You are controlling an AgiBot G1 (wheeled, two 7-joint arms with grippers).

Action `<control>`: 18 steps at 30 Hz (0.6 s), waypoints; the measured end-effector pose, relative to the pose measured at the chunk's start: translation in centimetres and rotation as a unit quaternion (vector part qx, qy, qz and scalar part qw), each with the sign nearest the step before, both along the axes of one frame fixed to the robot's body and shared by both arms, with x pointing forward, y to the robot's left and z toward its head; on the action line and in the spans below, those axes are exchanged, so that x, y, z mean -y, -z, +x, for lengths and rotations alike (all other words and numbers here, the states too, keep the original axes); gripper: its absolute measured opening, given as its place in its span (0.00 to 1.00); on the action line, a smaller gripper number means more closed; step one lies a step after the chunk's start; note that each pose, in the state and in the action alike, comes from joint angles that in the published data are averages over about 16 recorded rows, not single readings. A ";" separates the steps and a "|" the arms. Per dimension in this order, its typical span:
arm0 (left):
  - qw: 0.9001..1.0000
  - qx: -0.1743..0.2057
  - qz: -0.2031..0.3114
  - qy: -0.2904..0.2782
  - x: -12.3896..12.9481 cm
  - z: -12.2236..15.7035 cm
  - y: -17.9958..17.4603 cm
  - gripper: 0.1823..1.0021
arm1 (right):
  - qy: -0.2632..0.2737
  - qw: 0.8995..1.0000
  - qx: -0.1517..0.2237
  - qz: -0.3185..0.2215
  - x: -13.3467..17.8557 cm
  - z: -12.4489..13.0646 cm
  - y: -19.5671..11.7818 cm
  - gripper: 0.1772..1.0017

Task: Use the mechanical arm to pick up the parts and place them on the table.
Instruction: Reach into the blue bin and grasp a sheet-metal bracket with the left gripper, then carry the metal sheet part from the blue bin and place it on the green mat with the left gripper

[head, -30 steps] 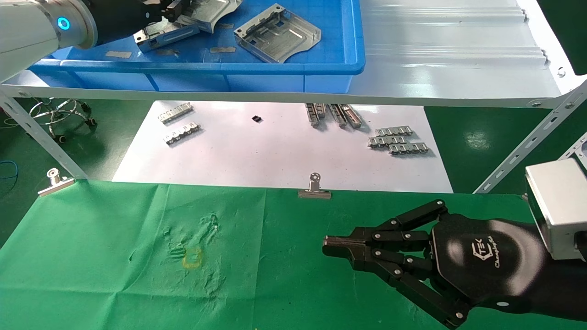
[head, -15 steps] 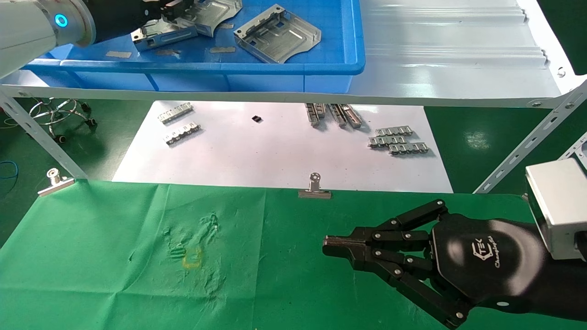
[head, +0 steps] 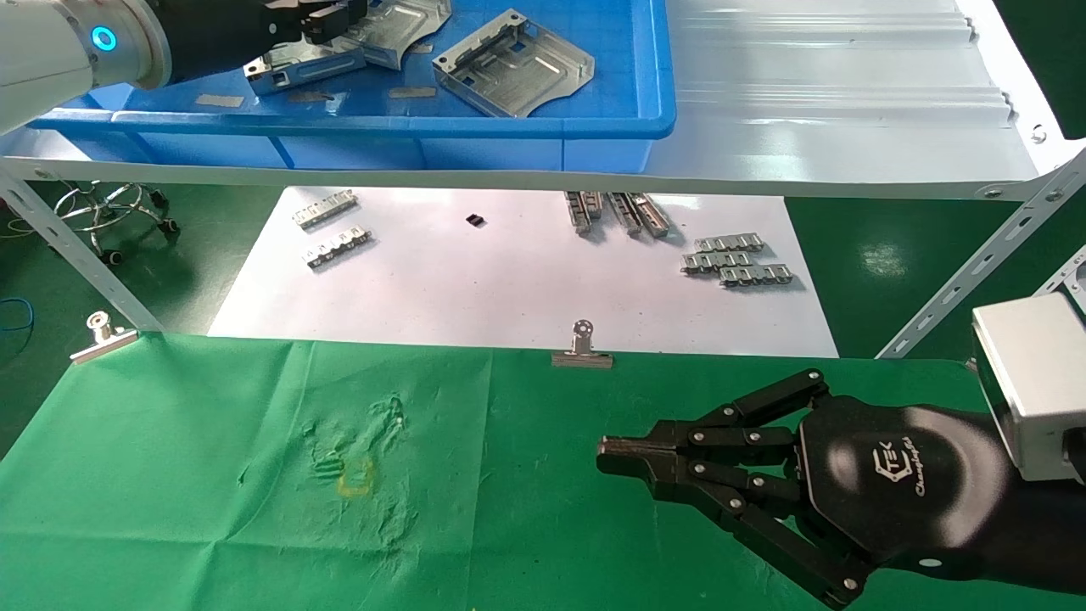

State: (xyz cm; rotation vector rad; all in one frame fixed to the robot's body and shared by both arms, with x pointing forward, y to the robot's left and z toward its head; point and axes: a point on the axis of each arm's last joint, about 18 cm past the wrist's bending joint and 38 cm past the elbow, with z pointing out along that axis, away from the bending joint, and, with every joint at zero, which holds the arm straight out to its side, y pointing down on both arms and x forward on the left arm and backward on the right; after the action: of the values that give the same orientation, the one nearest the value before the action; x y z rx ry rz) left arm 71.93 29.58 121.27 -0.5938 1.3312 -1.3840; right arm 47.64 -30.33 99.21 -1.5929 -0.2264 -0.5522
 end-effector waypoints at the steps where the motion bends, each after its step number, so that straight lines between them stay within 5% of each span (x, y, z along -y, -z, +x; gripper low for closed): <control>1: 1.000 -0.001 0.001 0.002 0.0 0.0 0.1 0.33 | 0.000 1.000 0.000 0.000 0.0 0.0 0.0 0.02; 18: 0.999 -0.020 0.020 0.036 0.2 -0.8 0.9 0.13 | 0.000 1.000 0.000 0.000 0.0 0.0 0.0 0.02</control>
State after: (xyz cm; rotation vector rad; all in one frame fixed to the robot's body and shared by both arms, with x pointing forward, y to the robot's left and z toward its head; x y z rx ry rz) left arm 71.13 29.37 120.34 -0.5548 1.4217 -1.4074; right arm 47.64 -30.33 99.21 -1.5929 -0.2264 -0.5522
